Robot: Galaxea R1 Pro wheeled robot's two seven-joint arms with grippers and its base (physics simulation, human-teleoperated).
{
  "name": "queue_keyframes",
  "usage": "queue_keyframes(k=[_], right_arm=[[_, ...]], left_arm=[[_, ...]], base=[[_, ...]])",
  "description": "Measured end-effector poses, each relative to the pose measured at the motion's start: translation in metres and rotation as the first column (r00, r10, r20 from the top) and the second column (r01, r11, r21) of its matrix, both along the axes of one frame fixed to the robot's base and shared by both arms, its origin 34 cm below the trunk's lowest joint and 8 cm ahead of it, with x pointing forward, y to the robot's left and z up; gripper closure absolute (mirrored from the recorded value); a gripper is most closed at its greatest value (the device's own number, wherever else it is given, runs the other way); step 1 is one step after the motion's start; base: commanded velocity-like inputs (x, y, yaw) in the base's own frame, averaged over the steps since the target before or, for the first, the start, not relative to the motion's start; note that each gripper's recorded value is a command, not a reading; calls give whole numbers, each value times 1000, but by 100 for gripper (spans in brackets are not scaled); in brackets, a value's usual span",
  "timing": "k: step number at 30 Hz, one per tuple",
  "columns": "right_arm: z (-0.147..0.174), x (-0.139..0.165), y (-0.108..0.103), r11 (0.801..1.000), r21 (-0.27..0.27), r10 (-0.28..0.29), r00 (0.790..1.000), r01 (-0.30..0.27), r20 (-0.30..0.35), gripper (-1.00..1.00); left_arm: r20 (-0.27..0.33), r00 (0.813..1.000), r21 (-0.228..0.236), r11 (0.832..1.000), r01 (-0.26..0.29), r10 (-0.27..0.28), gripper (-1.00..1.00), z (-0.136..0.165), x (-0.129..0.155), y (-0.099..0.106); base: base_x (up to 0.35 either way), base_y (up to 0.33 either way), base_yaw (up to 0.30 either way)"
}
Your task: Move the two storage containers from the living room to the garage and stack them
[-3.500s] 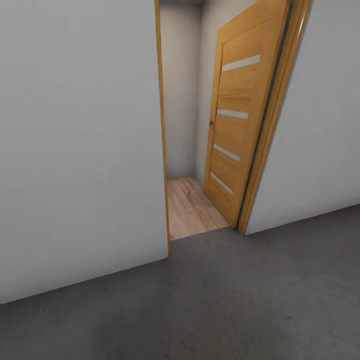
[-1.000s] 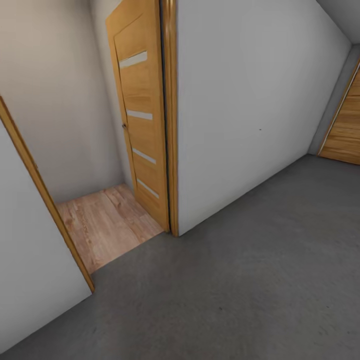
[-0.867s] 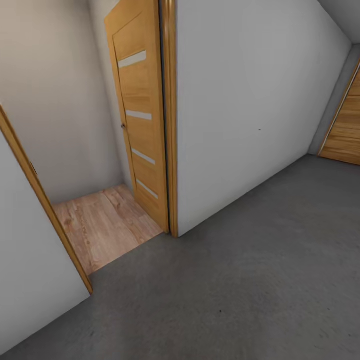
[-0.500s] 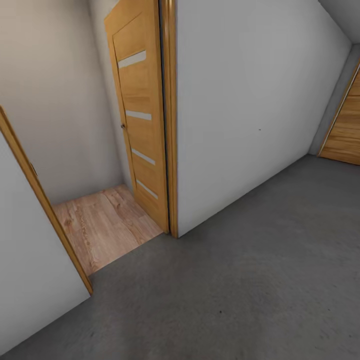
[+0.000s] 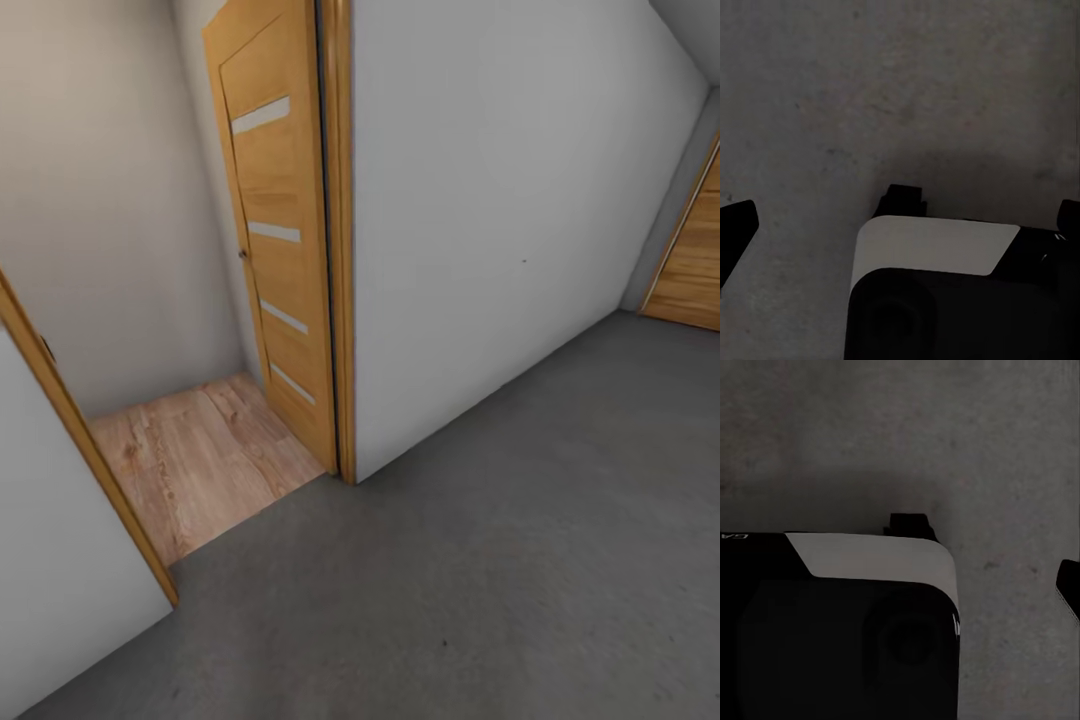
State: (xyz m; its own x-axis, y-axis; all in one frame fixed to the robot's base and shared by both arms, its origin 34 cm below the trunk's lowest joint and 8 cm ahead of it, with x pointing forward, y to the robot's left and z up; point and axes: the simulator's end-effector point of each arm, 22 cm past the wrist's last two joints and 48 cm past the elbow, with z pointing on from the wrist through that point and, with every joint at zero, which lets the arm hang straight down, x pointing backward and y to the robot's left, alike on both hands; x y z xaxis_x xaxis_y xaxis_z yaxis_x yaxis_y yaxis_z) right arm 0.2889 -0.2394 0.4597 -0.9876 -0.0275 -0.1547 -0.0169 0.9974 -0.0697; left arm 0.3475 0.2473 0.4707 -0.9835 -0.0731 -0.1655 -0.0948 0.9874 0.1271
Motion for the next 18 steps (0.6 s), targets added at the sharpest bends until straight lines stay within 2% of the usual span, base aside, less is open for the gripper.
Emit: queue_keyframes(k=[10,18], right_arm=[[0,0,0,1000,0,-1,1000,1,0,-100],[0,-1,0,1000,0,-1,1000,1,-2,-100]], left_arm=[[0,1000,0,1000,0,0,-100,0,0,0],[-1,1000,0,1000,0,0,-100,0,-1,0]], base=[[321,0,1],[322,0,74]])
